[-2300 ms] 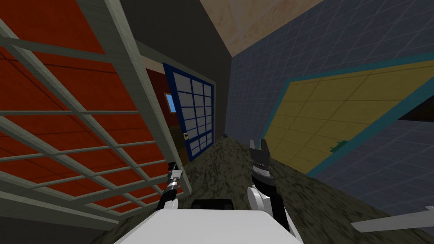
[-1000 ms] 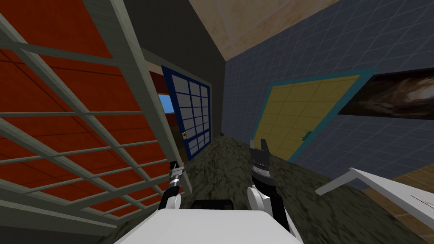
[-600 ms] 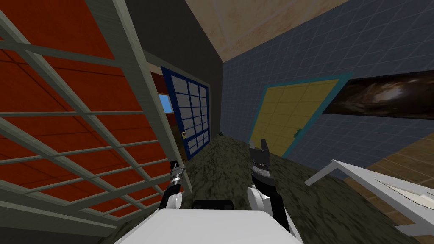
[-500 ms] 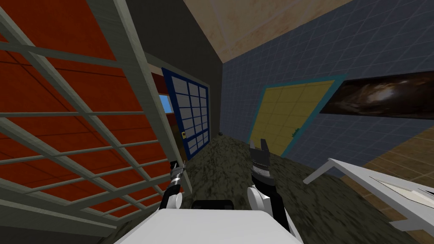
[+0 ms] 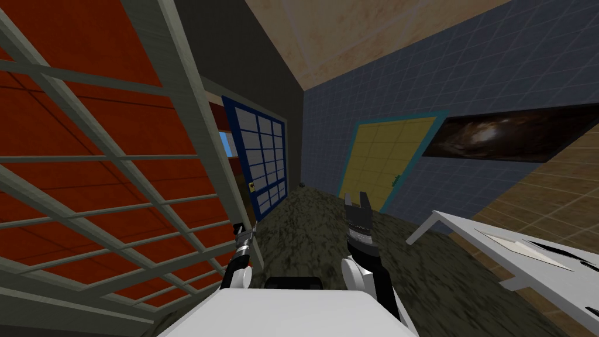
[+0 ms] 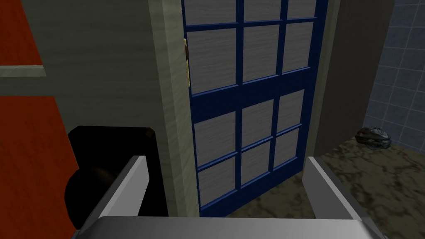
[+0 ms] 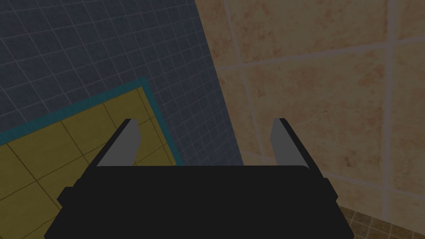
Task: Pull the door open
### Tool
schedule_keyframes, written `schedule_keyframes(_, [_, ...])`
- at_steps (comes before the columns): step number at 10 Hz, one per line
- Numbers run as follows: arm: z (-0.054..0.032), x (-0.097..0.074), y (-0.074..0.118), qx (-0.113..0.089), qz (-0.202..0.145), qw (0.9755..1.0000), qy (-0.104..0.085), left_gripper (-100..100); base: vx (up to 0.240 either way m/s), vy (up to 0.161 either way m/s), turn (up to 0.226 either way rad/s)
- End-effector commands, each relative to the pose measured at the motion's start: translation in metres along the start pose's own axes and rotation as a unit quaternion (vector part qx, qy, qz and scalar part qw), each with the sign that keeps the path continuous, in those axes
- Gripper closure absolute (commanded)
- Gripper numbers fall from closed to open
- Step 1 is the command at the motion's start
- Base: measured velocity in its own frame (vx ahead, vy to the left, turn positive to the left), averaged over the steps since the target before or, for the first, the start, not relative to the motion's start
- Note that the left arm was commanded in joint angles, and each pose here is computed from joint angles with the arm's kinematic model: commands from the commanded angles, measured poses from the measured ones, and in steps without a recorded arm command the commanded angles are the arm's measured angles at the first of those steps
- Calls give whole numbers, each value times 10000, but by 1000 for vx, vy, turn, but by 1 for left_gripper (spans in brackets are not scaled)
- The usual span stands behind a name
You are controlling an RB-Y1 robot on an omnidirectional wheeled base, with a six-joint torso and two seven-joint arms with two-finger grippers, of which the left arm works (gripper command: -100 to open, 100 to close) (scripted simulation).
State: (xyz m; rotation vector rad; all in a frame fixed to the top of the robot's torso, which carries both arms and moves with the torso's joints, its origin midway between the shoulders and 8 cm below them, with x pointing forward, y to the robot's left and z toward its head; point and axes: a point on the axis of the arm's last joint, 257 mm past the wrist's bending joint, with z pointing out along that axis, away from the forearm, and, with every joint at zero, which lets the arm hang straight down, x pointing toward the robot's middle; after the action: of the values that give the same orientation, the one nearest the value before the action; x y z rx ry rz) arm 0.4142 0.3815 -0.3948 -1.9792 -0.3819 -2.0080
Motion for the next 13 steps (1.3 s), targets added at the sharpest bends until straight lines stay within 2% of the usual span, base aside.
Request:
schedule_keyframes(1, [-69,-16,-237,114,15,9999,13,-100,13,27,-130])
schedule_keyframes(3, [-107,-27,-367,159,27,9999,27,-100,18,27,-59])
schedule_keyframes(4, [-107,-27,-367,159,27,9999,27,-100,22,27,-6])
schedule_keyframes(6, [-160,-37,-541,217,44,9997,47,-100,15,15,-68])
schedule_keyframes(7, [-126,30,-510,200,1,9997,129,-100,-2,22,-16])
schedule_keyframes(10, [-160,-37,-541,217,44,9997,47,-100,1,7,3])
schedule_keyframes(11, [-116,23,-396,117,-16,9999,126,-100,3,-20,-44])
schedule_keyframes(12, [-116,23,-396,117,-16,9999,126,100,0,-13,12])
schedule_keyframes(13, [-116,23,-396,117,-16,9999,126,100,-3,10,37])
